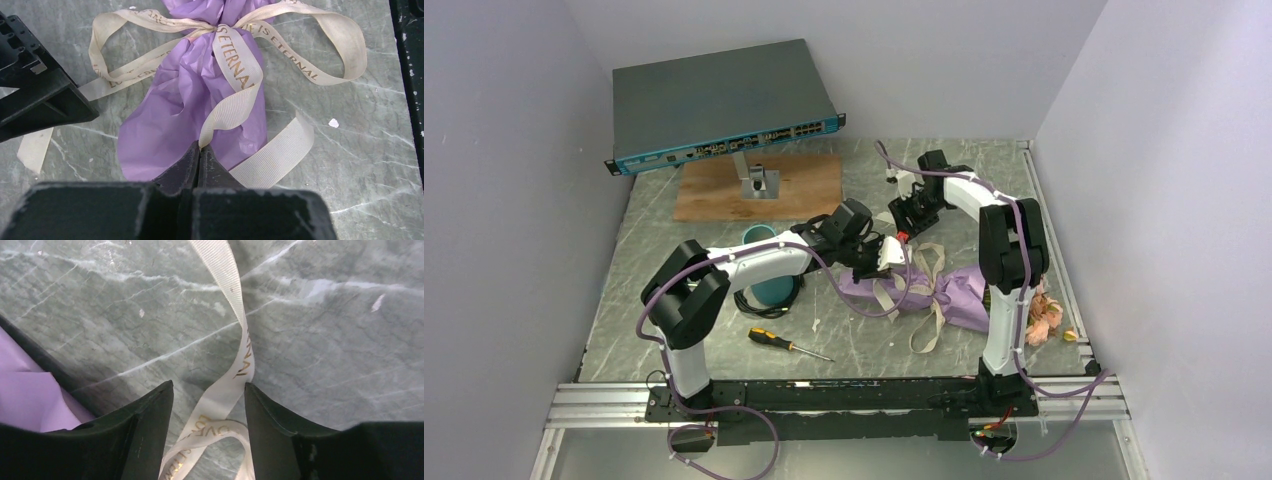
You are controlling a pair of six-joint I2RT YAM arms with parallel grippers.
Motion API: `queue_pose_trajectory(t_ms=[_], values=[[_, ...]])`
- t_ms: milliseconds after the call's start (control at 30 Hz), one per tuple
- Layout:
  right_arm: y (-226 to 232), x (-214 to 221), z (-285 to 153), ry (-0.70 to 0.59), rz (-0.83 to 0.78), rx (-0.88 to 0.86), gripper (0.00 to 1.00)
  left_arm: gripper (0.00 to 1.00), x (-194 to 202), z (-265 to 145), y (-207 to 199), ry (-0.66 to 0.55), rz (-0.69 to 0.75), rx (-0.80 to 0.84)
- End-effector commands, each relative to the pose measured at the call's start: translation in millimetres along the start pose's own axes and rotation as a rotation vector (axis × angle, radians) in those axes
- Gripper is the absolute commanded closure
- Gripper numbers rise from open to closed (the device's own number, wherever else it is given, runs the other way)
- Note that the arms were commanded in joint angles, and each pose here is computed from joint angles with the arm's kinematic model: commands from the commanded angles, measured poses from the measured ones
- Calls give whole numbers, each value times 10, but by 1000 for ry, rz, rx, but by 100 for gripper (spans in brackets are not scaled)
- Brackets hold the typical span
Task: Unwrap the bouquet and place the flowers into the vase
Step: Untie the ribbon from the wrapping paper.
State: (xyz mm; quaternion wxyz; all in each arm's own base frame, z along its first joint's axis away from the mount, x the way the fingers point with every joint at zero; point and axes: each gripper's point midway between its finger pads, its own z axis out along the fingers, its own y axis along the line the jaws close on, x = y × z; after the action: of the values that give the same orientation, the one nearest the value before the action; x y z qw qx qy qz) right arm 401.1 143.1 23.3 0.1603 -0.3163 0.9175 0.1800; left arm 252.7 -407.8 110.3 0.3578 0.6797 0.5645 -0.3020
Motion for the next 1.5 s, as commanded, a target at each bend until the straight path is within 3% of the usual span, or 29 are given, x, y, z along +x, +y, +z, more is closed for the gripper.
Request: queue_pose_trajectory(t_ms=[0,67,133,167,667,1033,1467], values=[[-146,15,133,17,-3,36,46,100,-306,-123,121,-48,63,-46],[-162,28,171,24,-2,35,61,100,-304,-142,117,-43,69,-48],[-169,21,181,26,-8,33,91,100,-291,-170,93,-36,72,-44],[-187,-12,162,22,-11,38,100,100,-271,-189,70,-29,71,-39],[-659,-962,-867,-301,-2,185,100,100,-50,-368,-220,42,73,20],[-954,-948,-1131,-331,-14,247,100,100,247,-391,-478,117,51,102],[-1439,-720,-1145,-326,36,327,100,100,632,-361,-769,211,9,178]])
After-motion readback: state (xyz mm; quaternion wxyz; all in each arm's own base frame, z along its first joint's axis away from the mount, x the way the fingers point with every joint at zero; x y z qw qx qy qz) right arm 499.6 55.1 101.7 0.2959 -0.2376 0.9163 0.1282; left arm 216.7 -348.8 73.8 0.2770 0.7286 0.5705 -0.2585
